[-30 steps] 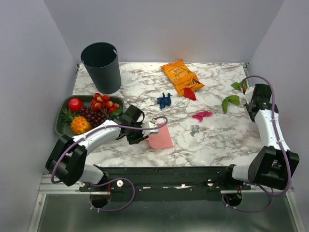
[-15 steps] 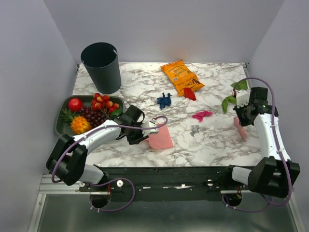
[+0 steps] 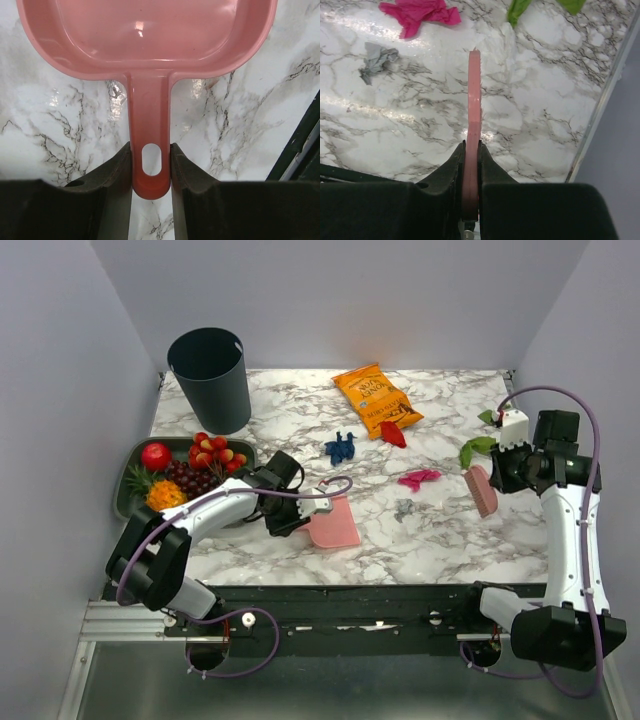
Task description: Sweep away the paper scraps from the table
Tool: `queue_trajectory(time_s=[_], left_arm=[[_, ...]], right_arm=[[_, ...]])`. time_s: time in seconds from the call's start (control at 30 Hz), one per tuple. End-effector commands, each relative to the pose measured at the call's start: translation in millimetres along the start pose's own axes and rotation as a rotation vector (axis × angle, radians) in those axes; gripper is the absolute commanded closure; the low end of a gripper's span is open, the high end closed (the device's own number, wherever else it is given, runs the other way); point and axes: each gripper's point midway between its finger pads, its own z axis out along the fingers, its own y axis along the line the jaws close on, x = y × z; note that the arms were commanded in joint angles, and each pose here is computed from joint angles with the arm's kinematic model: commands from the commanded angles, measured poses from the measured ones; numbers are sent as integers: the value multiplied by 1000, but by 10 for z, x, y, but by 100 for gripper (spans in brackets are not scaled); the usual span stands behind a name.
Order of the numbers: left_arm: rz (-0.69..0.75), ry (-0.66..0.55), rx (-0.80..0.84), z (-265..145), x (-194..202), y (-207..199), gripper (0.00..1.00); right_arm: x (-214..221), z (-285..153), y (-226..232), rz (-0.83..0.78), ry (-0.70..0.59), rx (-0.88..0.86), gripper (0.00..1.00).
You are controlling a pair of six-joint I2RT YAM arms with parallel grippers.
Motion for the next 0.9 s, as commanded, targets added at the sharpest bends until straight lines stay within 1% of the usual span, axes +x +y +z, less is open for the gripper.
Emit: queue_trajectory(time_s=[0.0,0.07,0.1,0.17,0.23,0.33,0.4,0.43,0.47,0.5,0.53,0.57,0.63,0.67,0.73,0.77,0.83,0.87], left_arm=[[-12,30,34,-34,10,-36,100],[-17,4,9,-45,-33,-4,100],[-35,-2,2,-50,-48,1,100],[-50,-18,-17,-64,-110,49,100],[-60,-34,-21,-82,-178,70,100],[-37,-27,-34,-84,-226,116,100],[-11,3,-41,-73,-189,149,100],[-6,10,-52,-76,-181,172,100],[3,27,-64,-69,-150,202,100],[8,39,-65,-65,-132,208,100],[16,44,-66,-70,-134,215,100],[25,61,-57,-65,-109,201,100],[61,92,-55,-49,-75,200,100],[70,110,-46,-21,-43,180,100],[98,134,-43,22,-16,162,100],[106,139,-39,57,-19,157,100],[92,130,-34,75,-77,145,100],[85,127,-25,95,-100,133,100]], right_arm=[[-62,16,-340,41,-9,183,99],[-44,69,-523,54,19,268,99],[-87,113,-567,42,7,276,99],[-60,182,-697,18,32,327,100],[-24,347,-733,4,61,317,99],[1,575,-629,-61,86,255,100],[-55,707,-483,-123,76,208,100],[-37,774,-415,-144,91,192,99],[-94,823,-265,-179,87,162,99],[-106,843,-163,-188,93,137,100],[-95,859,-90,-163,100,122,99],[-158,885,145,-204,87,70,99],[-145,898,417,-208,87,-2,100],[-142,919,645,-238,83,-66,100],[-111,937,893,-244,95,-138,99],[-94,967,1114,-272,104,-204,99],[-127,967,1335,-280,102,-270,99],[-141,949,1487,-291,97,-330,99]])
